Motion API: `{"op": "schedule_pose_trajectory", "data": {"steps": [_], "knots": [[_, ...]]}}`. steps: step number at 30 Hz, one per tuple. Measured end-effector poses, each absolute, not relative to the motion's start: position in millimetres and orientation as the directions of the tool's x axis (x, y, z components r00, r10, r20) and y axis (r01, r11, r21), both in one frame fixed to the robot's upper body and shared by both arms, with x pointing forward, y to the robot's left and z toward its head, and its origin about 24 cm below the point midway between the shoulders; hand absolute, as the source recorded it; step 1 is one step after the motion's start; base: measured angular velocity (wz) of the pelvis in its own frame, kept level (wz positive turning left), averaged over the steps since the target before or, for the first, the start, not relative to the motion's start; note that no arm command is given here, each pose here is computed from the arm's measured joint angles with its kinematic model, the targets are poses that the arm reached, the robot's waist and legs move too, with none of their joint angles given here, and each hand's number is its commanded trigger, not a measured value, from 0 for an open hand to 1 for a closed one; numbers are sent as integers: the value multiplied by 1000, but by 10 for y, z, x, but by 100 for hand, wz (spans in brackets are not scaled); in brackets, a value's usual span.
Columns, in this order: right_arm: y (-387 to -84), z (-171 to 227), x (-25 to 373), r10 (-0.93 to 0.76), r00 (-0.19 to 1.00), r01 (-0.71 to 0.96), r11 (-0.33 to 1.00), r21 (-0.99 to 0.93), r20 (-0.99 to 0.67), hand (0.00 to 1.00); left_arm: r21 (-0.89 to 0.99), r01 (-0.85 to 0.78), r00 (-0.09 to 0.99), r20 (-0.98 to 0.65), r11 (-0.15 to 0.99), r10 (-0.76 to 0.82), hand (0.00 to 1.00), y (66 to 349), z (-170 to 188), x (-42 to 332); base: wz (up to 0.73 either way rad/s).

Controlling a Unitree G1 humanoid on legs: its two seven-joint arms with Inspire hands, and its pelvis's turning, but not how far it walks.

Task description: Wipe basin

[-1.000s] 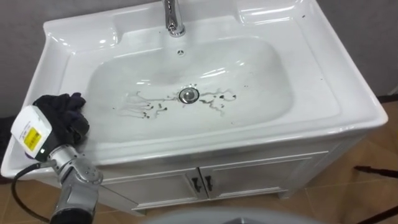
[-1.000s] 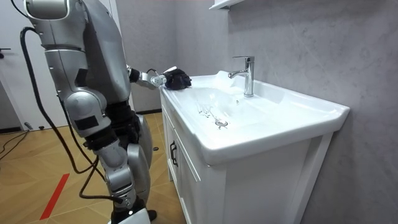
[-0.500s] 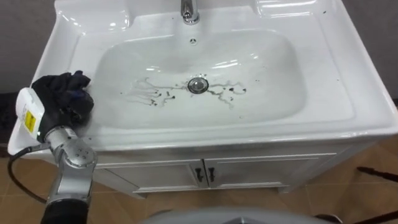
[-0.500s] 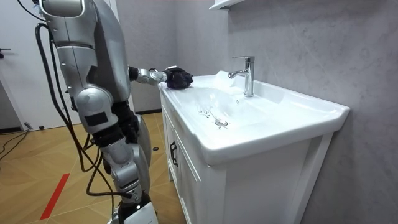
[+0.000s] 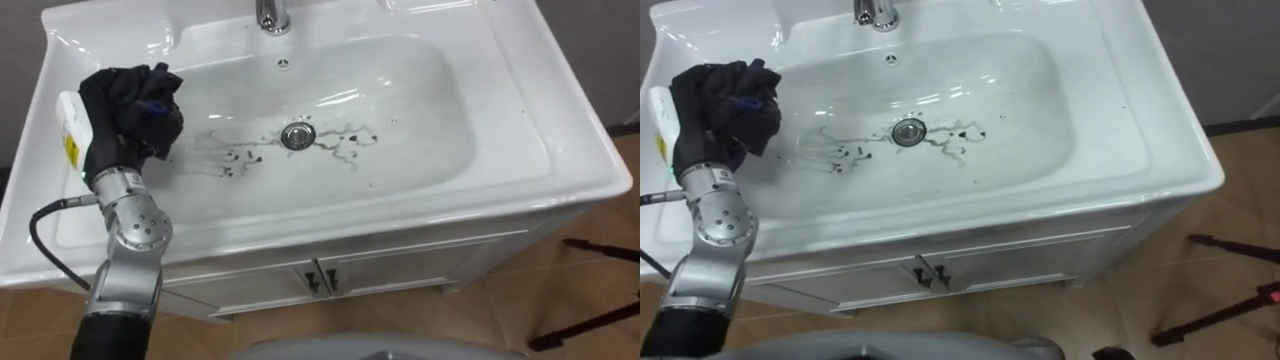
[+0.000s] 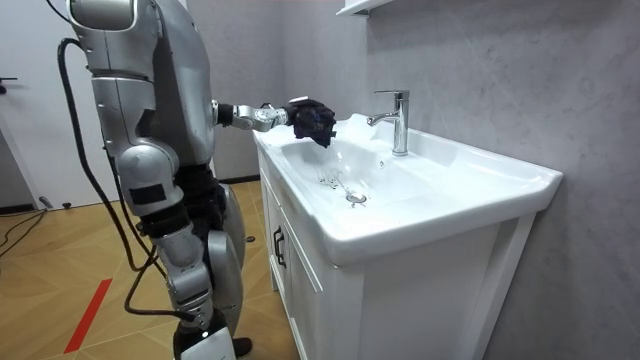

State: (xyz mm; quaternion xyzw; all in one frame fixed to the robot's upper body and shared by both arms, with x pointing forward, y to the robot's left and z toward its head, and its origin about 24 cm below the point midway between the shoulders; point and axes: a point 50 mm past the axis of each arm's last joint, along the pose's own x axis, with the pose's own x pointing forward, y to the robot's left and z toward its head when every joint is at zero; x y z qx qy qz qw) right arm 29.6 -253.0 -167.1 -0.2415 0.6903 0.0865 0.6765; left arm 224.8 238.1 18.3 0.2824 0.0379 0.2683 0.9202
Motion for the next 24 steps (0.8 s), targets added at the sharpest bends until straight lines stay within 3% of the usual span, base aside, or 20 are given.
{"op": "schedule_pose_trajectory", "data": {"steps": [14,24], "knots": [[-2493,-1687,195,-218,-15,-464,866,-186,-976,0,592,-444,865,86,673,494,100,2371,187,2265,-3],[-2516,-1681,145,-237,-38,-470,862,-192,-971,0,766,-264,917,9,586,400,100,2262,26,2261,-4]]}}
